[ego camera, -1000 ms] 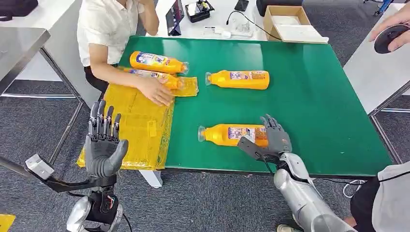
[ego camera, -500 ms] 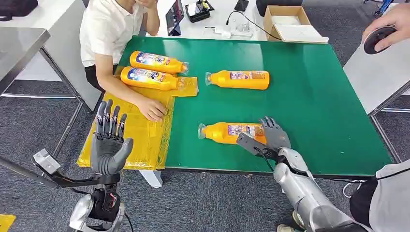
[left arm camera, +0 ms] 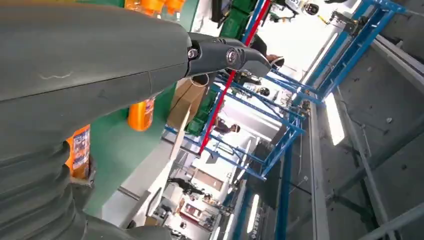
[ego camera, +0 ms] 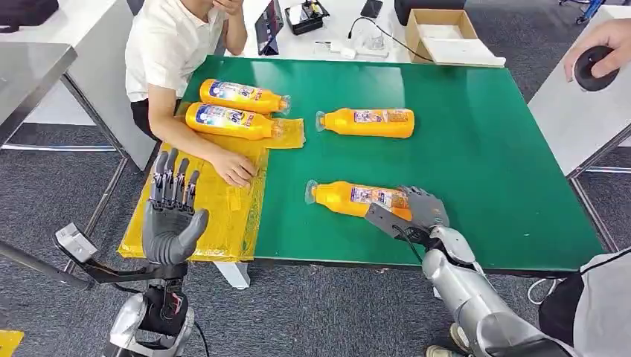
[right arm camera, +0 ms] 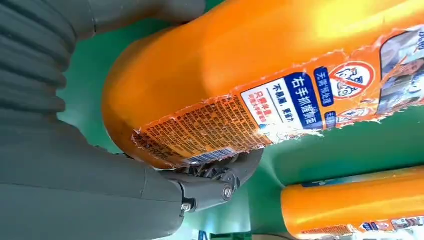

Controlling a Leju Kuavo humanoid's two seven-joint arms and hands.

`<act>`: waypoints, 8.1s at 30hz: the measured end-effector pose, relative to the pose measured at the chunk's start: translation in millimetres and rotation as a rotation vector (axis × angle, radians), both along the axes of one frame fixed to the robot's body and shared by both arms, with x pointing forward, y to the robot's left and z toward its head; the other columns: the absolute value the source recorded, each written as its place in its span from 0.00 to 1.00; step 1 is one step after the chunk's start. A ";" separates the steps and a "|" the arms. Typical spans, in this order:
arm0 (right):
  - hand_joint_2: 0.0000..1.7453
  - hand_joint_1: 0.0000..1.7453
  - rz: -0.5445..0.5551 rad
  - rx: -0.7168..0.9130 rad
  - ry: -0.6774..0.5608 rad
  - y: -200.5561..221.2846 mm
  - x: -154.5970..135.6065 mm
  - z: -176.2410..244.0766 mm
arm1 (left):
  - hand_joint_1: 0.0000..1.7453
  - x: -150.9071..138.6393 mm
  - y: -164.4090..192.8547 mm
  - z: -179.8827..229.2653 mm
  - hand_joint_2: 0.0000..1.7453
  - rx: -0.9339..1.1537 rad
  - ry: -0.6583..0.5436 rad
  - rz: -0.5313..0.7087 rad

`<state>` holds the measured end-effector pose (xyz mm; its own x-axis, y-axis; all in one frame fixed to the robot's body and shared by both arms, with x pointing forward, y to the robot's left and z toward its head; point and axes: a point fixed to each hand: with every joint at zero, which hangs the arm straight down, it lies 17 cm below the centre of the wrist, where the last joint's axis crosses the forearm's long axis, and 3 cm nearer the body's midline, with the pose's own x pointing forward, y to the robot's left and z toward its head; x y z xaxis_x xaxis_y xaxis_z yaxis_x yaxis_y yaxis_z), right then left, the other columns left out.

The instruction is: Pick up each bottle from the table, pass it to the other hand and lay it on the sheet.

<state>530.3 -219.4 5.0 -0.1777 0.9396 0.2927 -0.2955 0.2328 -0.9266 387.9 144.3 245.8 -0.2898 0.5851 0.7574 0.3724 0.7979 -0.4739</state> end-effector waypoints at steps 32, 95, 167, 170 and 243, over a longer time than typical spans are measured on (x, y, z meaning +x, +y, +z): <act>1.00 1.00 0.089 1.033 -0.057 114.9 -117.1 69.3 | 0.00 -40.3 -38.0 -109.7 1.00 0.330 0.248 0.082; 1.00 1.00 0.490 1.018 0.062 270.3 -189.9 89.0 | 1.00 -39.6 -109.4 -80.0 1.00 0.043 0.209 -0.255; 0.00 0.00 0.264 1.267 -0.400 201.2 -220.2 178.2 | 1.00 96.1 41.8 -236.3 1.00 1.872 0.041 0.487; 0.00 0.00 0.263 1.265 -0.396 201.7 -220.1 176.7 | 1.00 98.3 40.7 -238.3 1.00 1.880 0.041 0.474; 1.00 0.00 0.066 0.518 -0.572 52.9 -170.8 99.7 | 0.00 -39.0 -19.6 -0.1 1.00 0.326 -0.153 0.407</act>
